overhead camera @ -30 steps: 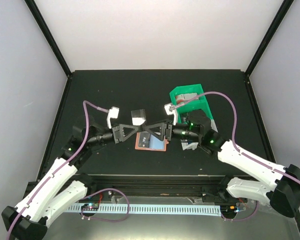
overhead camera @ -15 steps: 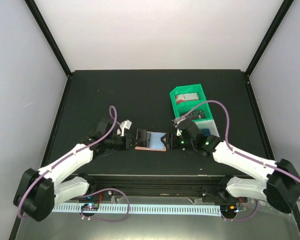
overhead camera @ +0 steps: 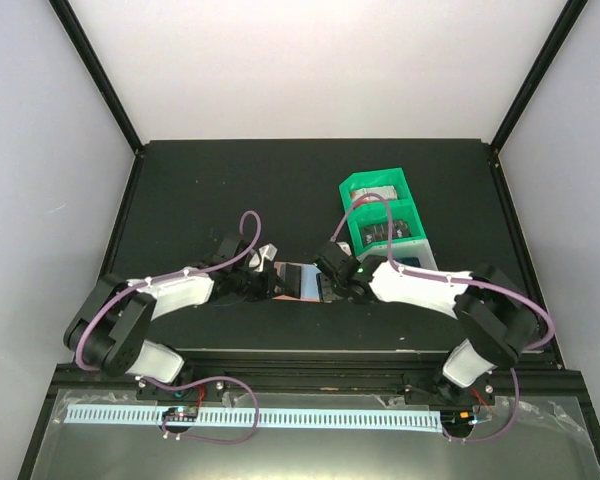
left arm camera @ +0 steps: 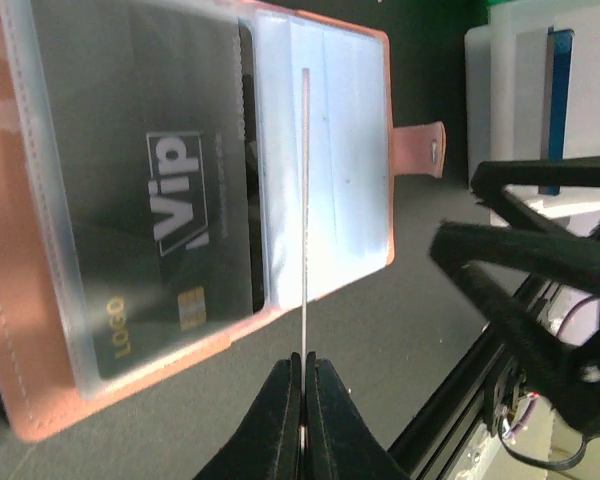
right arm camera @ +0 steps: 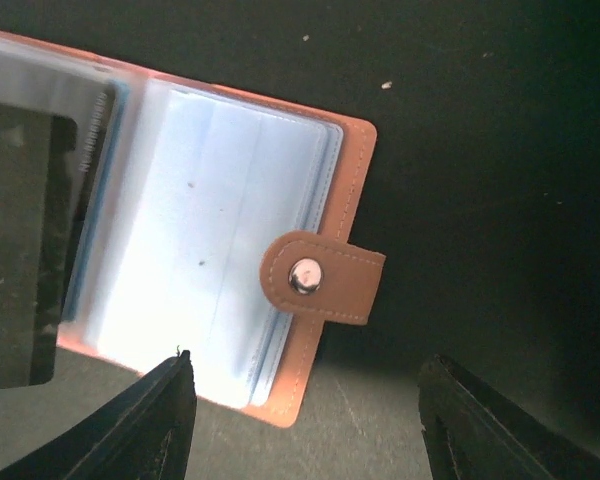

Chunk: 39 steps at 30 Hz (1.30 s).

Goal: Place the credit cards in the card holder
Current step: Insert the credit card into the card holder.

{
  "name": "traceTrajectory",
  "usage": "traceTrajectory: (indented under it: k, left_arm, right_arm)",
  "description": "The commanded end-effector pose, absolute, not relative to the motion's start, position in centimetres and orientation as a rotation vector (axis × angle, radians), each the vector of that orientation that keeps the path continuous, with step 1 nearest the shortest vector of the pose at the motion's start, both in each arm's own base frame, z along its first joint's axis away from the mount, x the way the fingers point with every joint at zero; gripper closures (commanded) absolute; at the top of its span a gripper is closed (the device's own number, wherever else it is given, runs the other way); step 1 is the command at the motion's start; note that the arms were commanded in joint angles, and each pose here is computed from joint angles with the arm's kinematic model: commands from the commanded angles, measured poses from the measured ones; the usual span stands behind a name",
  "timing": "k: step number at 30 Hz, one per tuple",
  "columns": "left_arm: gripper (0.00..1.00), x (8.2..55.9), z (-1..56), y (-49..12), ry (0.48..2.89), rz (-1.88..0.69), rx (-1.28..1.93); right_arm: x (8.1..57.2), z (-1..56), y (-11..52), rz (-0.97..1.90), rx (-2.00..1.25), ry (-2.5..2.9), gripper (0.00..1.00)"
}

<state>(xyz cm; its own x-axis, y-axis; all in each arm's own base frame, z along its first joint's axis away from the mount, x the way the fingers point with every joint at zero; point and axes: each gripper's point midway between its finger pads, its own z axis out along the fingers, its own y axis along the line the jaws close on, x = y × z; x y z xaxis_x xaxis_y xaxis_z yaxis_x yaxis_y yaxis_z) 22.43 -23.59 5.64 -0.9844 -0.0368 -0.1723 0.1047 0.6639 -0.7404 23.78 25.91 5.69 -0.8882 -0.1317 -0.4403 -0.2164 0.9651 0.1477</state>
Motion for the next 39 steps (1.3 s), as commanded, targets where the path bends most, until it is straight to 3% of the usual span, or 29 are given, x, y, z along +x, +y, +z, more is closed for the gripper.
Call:
traceTrajectory:
  k: [1, 11, 27, 39]
  left_arm:
    - [0.98, 24.6, 7.3, -25.5, 2.609, -1.300, 0.098]
    - [0.98, 25.4, 5.1, -26.0, 2.666, -1.286, 0.077]
    - [0.99, 25.0, 3.5, -24.4, 2.694, -1.195, -0.018]
    - [0.98, 24.3, 3.1, -25.6, 2.703, -1.332, -0.040]
  right_arm:
    - [24.4, 4.4, 26.0, 0.183, -0.241, 2.695, 0.37]
    - [24.3, 2.0, 27.1, 0.175, -0.238, 2.761, 0.39]
    - [23.7, 0.6, 26.1, 0.123, -0.161, 2.805, 0.58]
    - [23.1, 0.5, 26.6, 0.245, -0.104, 2.796, 0.67]
